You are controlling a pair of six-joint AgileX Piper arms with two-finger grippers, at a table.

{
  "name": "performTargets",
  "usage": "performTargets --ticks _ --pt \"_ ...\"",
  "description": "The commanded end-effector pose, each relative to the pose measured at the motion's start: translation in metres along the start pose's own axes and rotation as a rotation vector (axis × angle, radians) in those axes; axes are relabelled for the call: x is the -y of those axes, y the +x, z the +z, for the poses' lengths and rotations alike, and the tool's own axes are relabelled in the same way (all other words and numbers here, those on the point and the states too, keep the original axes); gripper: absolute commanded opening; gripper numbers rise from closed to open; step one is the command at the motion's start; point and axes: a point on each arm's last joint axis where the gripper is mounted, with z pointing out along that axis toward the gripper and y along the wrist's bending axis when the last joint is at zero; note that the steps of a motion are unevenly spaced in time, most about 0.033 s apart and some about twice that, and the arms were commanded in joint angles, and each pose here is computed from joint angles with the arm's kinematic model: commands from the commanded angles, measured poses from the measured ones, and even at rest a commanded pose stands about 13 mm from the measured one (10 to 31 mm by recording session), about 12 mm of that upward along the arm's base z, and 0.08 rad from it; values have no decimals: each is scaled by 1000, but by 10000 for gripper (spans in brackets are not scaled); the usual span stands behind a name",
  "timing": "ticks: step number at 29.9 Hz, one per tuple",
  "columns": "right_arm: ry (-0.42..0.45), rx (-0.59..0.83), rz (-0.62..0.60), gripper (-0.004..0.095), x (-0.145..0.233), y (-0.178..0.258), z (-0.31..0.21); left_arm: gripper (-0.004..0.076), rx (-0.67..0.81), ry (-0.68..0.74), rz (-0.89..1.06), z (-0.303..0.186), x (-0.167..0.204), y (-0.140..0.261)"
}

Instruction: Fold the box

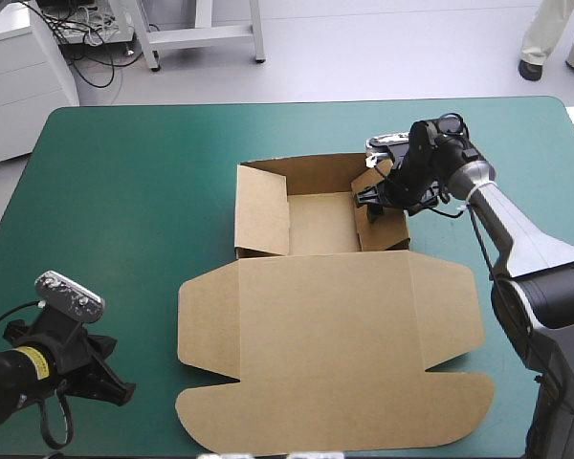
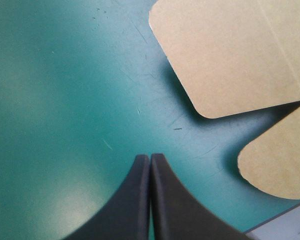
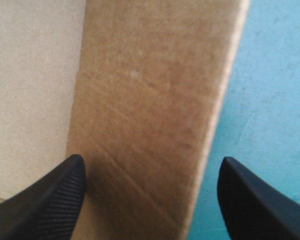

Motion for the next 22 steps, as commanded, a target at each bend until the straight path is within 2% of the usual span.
performTargets --ticks 1,9,15,22 --pt "-2 97 -11 507 -1 -6 -27 -32 48 -5 -18 -12 -1 2" --pt "15 104 -19 -11 0 -7 -26 -32 68 -6 -21 -16 -1 6" --pt "29 137 -37 -23 8 -12 -36 -32 67 -8 -20 -16 -1 6" --pt "80 229 -39 -23 43 -23 -79 -32 72 -51 -8 -16 -5 6"
